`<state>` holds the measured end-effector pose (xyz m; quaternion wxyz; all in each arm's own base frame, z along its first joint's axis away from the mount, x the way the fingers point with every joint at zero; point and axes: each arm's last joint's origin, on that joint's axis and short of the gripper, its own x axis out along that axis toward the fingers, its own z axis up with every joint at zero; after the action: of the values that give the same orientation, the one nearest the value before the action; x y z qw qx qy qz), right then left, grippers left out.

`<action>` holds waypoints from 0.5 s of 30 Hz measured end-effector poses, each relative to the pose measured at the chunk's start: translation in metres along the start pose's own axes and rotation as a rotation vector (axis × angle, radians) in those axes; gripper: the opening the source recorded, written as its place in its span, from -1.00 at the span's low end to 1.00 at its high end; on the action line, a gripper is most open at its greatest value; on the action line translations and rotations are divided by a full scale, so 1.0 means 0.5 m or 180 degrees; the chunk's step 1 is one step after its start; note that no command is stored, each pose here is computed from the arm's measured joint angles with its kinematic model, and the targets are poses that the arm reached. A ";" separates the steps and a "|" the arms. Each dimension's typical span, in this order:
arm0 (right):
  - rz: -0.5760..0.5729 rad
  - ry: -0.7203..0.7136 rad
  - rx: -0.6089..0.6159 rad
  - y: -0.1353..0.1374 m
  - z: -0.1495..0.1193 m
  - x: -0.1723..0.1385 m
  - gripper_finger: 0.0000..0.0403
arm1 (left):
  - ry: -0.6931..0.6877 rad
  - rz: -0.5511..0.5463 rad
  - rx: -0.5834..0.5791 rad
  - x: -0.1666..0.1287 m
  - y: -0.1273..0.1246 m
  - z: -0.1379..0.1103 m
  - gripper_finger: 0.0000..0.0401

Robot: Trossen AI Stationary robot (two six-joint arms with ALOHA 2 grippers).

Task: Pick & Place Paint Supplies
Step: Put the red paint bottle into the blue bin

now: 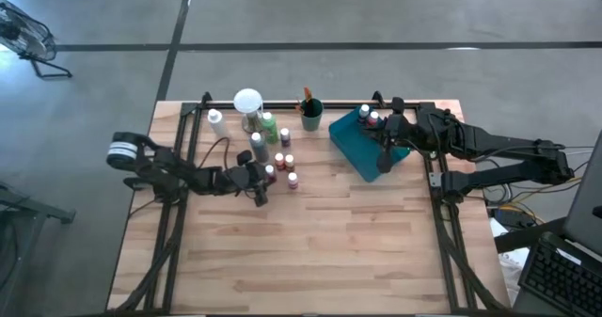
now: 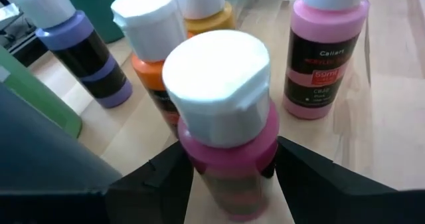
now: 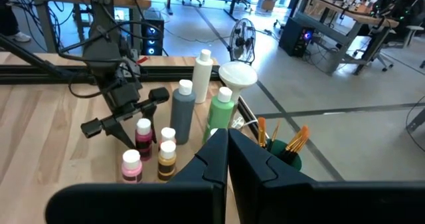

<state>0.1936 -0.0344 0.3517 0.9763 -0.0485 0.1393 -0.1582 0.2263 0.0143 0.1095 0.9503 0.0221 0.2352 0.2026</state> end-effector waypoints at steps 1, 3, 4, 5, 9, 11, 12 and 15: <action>0.0000 0.0000 -0.0003 0.000 0.000 0.000 -0.96 | 0.0001 0.0001 -0.0006 0.002 -0.001 0.000 0.03; -0.0001 0.0000 -0.0008 0.000 0.000 0.000 -0.96 | -0.0022 0.0000 -0.0020 0.004 -0.001 0.002 0.03; -0.0001 0.0001 -0.0009 0.000 0.000 0.000 -0.96 | -0.0035 0.0002 -0.0027 0.005 -0.001 0.002 0.03; 0.0000 0.0002 -0.0009 0.000 0.000 0.000 -0.96 | -0.0044 0.0002 -0.0032 0.005 -0.001 0.003 0.03; 0.0000 0.0002 -0.0009 0.000 0.000 0.000 -0.96 | -0.0049 0.0043 -0.0067 0.007 0.003 0.004 0.02; 0.0000 0.0002 -0.0010 0.000 0.000 0.000 -0.96 | -0.0055 0.0061 -0.0085 0.007 0.005 0.005 -0.02; -0.0001 0.0001 -0.0010 0.000 0.000 0.000 -0.96 | -0.0053 0.0062 -0.0089 0.007 0.005 0.005 -0.05; 0.0000 0.0002 -0.0010 0.000 0.000 0.000 -0.96 | -0.0034 0.0061 -0.0083 0.007 0.005 0.003 -0.17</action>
<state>0.1935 -0.0344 0.3516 0.9762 -0.0500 0.1399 -0.1580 0.2291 0.0180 0.1098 0.9498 0.0129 0.2272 0.2147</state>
